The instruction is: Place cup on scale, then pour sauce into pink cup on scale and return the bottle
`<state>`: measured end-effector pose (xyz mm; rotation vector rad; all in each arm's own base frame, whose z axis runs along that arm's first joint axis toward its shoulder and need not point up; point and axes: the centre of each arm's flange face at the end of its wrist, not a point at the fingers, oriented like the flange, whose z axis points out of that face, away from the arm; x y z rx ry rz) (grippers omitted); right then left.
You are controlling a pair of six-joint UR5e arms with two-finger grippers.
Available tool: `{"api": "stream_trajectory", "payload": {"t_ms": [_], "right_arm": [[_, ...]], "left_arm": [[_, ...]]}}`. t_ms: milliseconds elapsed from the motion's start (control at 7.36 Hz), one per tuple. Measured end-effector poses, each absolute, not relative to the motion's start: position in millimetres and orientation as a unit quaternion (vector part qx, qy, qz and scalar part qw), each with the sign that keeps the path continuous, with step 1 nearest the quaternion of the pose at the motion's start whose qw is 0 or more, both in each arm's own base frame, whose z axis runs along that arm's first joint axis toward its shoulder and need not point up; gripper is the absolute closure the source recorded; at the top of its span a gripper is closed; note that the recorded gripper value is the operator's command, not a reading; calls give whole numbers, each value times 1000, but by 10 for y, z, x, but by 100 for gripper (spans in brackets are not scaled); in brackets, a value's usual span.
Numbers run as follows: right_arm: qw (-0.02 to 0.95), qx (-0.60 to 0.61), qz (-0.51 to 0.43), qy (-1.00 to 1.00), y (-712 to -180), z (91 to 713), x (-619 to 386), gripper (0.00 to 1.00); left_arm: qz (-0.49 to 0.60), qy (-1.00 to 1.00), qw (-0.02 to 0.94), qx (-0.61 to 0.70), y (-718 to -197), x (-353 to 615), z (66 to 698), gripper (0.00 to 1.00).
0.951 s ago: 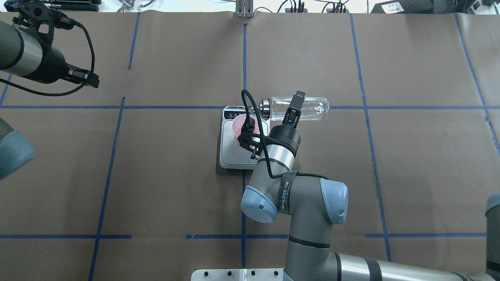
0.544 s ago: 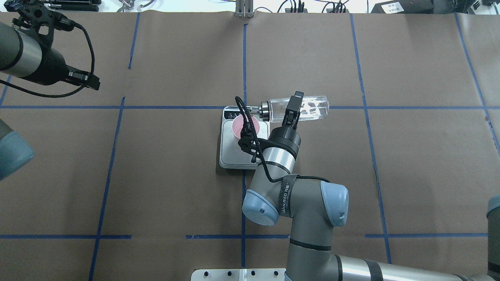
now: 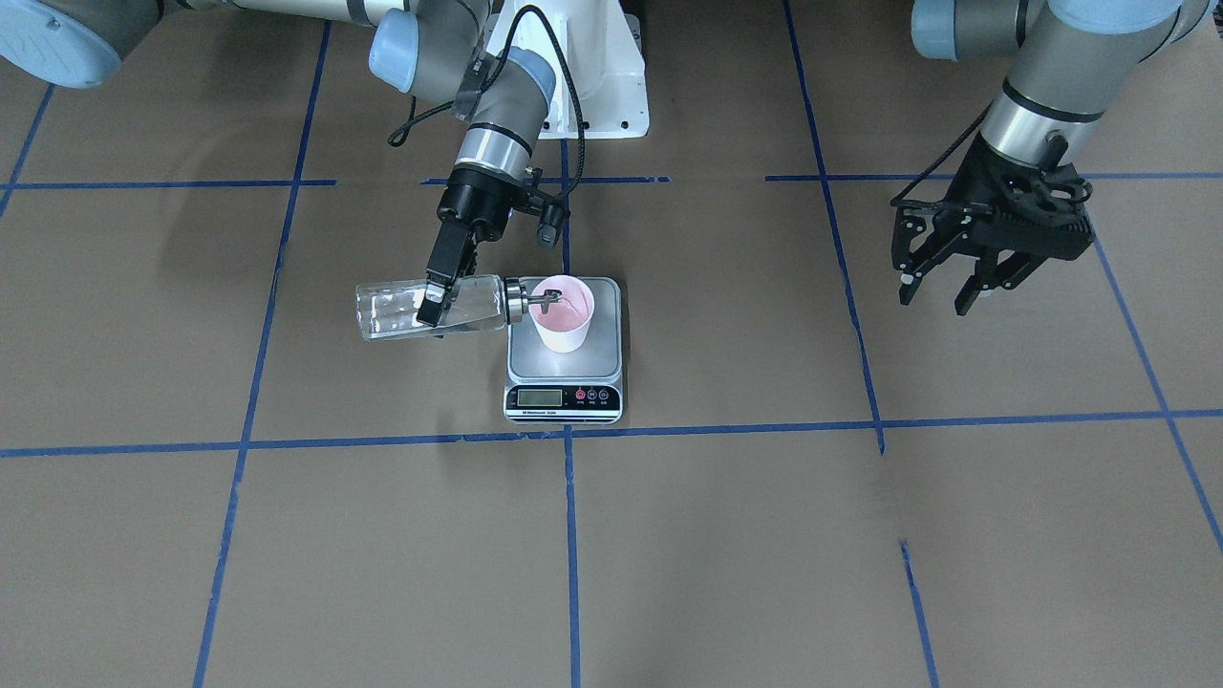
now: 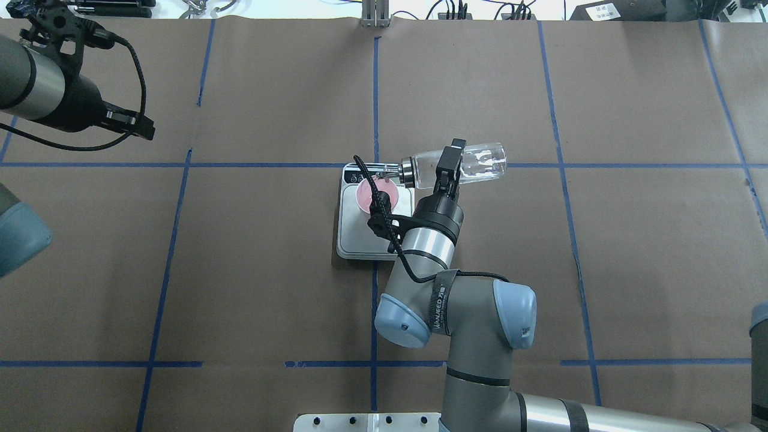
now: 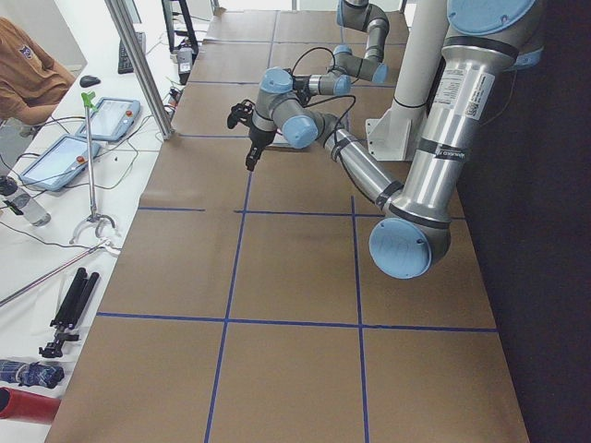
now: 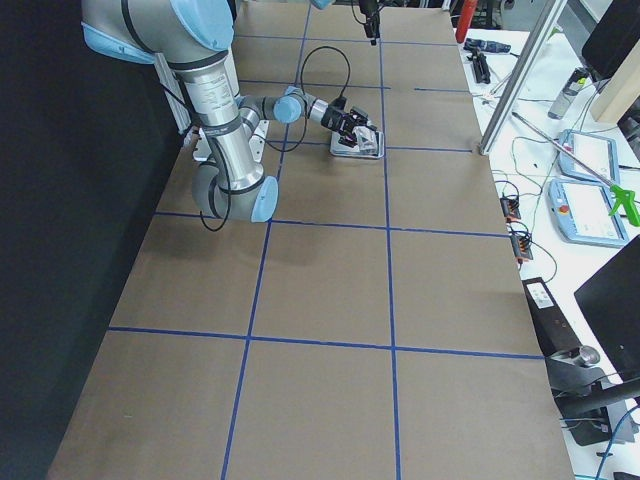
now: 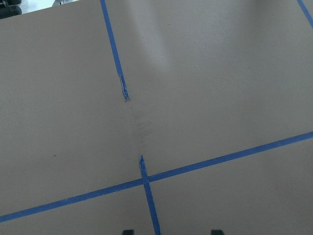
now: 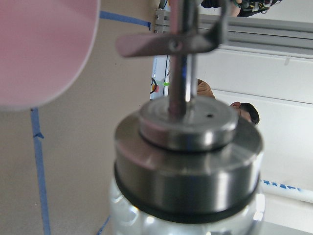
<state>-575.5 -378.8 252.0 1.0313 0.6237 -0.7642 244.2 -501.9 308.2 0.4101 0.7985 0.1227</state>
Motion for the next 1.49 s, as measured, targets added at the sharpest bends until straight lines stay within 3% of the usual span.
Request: {"api": "stream_trajectory", "payload": {"t_ms": [951,1495], "right_arm": [[752,477,-346,295,-3786,2611,-5707,100],[781,513,-272,229,-3765,2474,-5596,100]], "left_arm": [[61,388,899,196,-5013,2445,3081,38],[61,389,898,198,-5004,2431,3057,38]]}}
